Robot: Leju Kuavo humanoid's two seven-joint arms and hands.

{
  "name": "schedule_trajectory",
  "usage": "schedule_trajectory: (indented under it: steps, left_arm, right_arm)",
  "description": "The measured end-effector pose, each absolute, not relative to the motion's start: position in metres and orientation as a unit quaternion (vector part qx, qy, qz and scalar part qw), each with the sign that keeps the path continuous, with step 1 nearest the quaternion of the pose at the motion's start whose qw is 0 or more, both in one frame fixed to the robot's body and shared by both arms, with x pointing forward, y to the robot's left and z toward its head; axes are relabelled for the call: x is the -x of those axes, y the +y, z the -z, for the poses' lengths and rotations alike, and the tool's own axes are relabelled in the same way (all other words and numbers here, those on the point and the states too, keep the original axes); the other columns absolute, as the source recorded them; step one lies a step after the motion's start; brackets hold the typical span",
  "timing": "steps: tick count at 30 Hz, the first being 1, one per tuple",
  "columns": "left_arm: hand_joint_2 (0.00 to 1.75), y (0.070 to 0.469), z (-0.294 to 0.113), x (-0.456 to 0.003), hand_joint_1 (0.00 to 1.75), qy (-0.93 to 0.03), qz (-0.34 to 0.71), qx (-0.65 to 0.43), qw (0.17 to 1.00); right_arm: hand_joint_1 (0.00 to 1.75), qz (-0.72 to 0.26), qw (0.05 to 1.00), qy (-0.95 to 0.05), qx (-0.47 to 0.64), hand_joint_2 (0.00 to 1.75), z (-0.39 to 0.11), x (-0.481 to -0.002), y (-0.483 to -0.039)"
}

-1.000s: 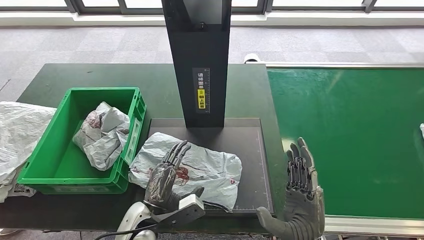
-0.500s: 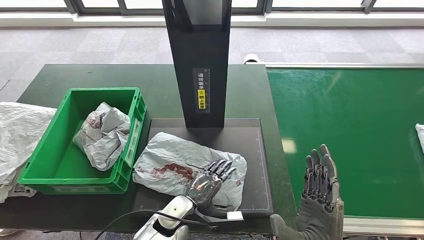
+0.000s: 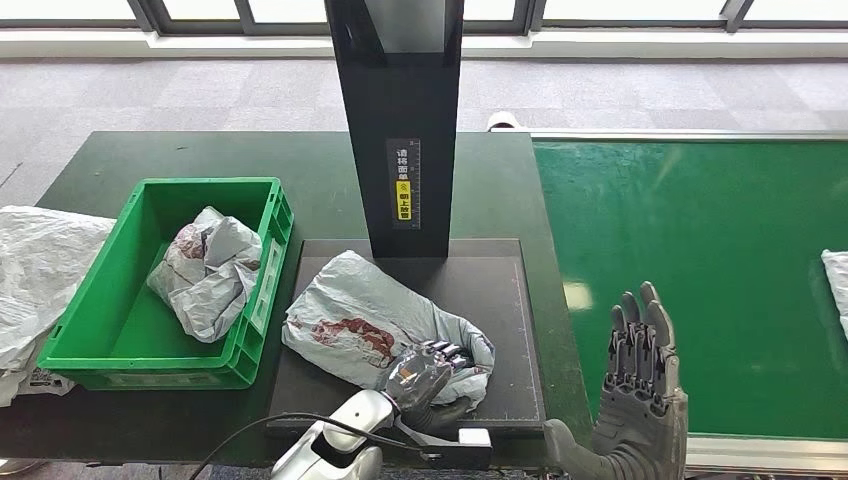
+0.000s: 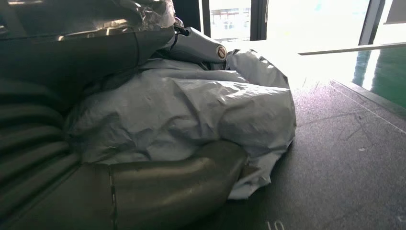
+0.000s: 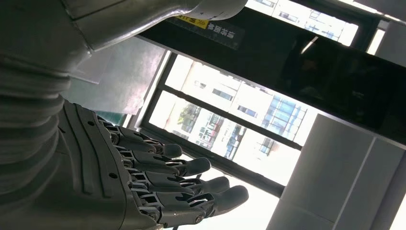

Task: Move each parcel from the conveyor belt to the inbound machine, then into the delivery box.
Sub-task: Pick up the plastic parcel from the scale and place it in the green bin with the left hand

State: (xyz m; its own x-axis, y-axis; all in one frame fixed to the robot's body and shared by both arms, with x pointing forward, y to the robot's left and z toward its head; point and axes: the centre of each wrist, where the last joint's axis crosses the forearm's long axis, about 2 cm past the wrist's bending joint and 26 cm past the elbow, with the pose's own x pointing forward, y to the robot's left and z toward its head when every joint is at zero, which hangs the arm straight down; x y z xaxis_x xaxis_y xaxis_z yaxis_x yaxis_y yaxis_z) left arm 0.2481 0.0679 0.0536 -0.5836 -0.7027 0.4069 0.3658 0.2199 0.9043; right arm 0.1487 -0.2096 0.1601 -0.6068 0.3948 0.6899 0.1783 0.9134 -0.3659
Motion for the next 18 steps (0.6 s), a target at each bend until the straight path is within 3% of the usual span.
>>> schedule_trajectory:
  steps: [18]
  left_arm:
    - [1.75, 0.0673, -0.0606, -0.2497, 1.75, -0.665, 0.590, -0.146, 0.433]
  right_arm:
    - [0.00, -0.137, 0.398, -0.897, 0.135, 1.75, -0.1645, -0.1560, -0.2079]
